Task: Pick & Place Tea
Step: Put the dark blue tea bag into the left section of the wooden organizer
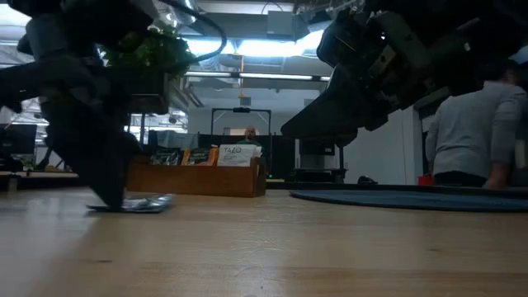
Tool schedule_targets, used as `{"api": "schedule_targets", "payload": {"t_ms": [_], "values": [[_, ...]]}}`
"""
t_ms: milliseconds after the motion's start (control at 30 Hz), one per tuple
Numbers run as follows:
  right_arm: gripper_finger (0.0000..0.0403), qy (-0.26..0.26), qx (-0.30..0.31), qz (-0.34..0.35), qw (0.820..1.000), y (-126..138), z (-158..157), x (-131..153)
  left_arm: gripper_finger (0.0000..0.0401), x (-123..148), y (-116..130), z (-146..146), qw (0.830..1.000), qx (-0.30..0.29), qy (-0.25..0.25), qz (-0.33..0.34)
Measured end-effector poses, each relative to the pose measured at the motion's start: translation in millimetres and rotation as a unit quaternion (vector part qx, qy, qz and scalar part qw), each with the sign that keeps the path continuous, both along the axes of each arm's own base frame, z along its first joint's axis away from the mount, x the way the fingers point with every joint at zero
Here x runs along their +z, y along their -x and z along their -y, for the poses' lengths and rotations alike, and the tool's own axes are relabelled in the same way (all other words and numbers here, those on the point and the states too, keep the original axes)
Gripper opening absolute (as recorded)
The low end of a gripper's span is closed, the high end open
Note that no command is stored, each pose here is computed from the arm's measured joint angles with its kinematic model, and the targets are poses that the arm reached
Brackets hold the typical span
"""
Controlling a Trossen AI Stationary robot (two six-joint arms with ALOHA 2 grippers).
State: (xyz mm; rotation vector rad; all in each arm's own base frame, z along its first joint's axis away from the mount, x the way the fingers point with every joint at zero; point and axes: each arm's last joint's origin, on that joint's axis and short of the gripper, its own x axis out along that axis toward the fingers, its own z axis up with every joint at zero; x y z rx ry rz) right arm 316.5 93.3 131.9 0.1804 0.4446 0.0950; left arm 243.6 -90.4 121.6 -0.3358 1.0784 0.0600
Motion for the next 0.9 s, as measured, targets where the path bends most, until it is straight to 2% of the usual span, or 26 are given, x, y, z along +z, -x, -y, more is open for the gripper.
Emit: {"api": "schedule_targets", "payload": {"t_ms": [200, 400, 533, 733, 900], "values": [[0.0011, 0.0, 0.0, 0.0, 1.0, 0, 0, 0, 0.0002, 9, -19, 8, 0.991, 0.043, 0.023, 0.121], [0.0005, 0.0, 0.0, -0.001, 1.0, 0, 0, 0, 0.0002, 8, -29, 10, 0.983, 0.063, 0.031, 0.172], [0.0015, -0.004, -0.001, -0.001, 1.0, 0, 0, 0, 0.0003, 8, -31, 11, 0.982, 0.047, 0.022, 0.183], [0.0011, -0.027, -0.011, -0.002, 1.0, 0, 0, 0, 0.0003, 18, -23, 8, 0.986, 0.028, 0.02, 0.164], [0.0007, -0.027, -0.01, -0.001, 1.0, 0, 0, 0, 0.0002, 29, -10, 3, 0.991, 0.023, -0.007, 0.135]]}}
